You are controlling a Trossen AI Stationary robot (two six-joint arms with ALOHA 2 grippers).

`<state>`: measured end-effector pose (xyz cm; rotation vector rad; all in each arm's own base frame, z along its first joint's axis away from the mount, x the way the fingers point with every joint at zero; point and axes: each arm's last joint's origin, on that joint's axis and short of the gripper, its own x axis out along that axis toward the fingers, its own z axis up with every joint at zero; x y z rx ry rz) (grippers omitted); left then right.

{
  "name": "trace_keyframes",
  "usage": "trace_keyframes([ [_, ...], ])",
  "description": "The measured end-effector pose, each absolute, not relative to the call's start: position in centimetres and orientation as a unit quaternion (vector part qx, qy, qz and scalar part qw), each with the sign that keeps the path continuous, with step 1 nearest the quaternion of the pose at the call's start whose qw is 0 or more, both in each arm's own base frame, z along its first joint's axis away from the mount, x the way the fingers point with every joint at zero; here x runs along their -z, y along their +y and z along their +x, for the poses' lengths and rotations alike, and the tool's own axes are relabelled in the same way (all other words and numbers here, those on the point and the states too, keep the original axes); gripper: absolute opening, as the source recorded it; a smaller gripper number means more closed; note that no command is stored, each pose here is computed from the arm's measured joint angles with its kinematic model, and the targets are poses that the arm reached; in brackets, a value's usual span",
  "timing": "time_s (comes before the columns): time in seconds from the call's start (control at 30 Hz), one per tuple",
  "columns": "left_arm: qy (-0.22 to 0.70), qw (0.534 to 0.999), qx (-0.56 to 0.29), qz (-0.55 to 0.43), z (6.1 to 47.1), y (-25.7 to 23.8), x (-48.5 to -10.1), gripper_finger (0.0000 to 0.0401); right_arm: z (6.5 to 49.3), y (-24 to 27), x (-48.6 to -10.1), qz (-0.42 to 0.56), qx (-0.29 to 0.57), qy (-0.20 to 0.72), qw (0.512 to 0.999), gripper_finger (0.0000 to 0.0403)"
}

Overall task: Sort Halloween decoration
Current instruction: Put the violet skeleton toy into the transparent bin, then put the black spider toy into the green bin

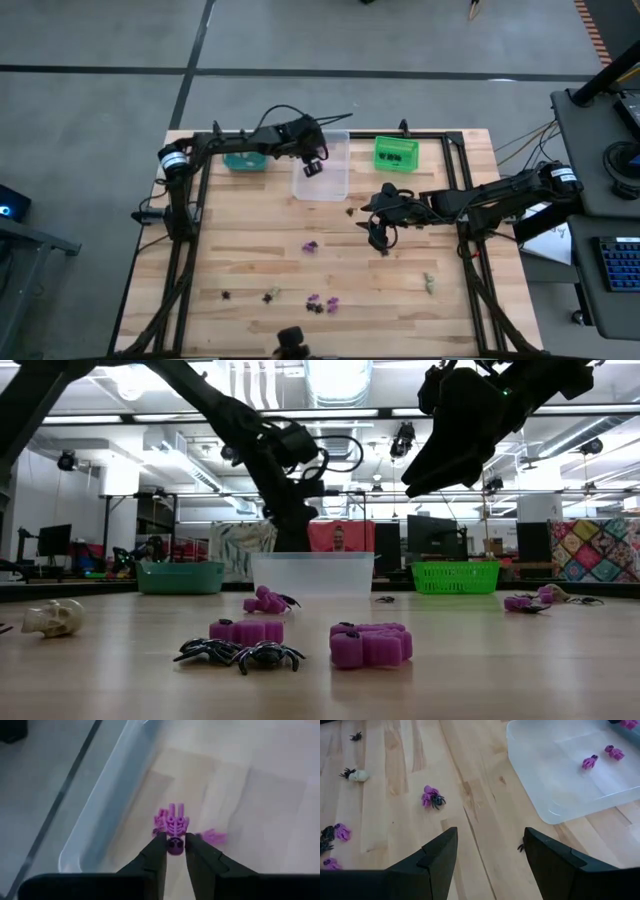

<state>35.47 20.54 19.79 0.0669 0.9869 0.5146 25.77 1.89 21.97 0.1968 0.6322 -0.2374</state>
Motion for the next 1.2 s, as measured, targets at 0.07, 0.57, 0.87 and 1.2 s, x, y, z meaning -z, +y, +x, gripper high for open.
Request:
trace_keyframes([
  [0.07, 0.475, 0.845, -0.245, 0.031, 35.4, 20.5, -19.8, 0.0069, 25.8, 1.9, -22.0, 0.096, 0.116, 0.310, 0.939, 0.0219],
  [0.57, 0.481, 0.843, -0.241, 0.003, 34.0, 16.5, -22.9, 0.0113, 25.8, 1.8, -22.0, 0.109, 0.121, 0.304, 0.938, 0.0219],
  [0.87, 0.375, 0.905, -0.199, 0.000, 31.6, 8.6, -25.4, 0.0105, 25.8, 1.8, -22.0, 0.106, 0.120, 0.306, 0.938, 0.0219],
  [1.2, 0.224, 0.968, -0.116, -0.001, 29.0, 1.4, -23.9, 0.0104, 25.2, 1.3, -20.9, 0.033, 0.193, 0.310, 0.930, 0.0219],
])
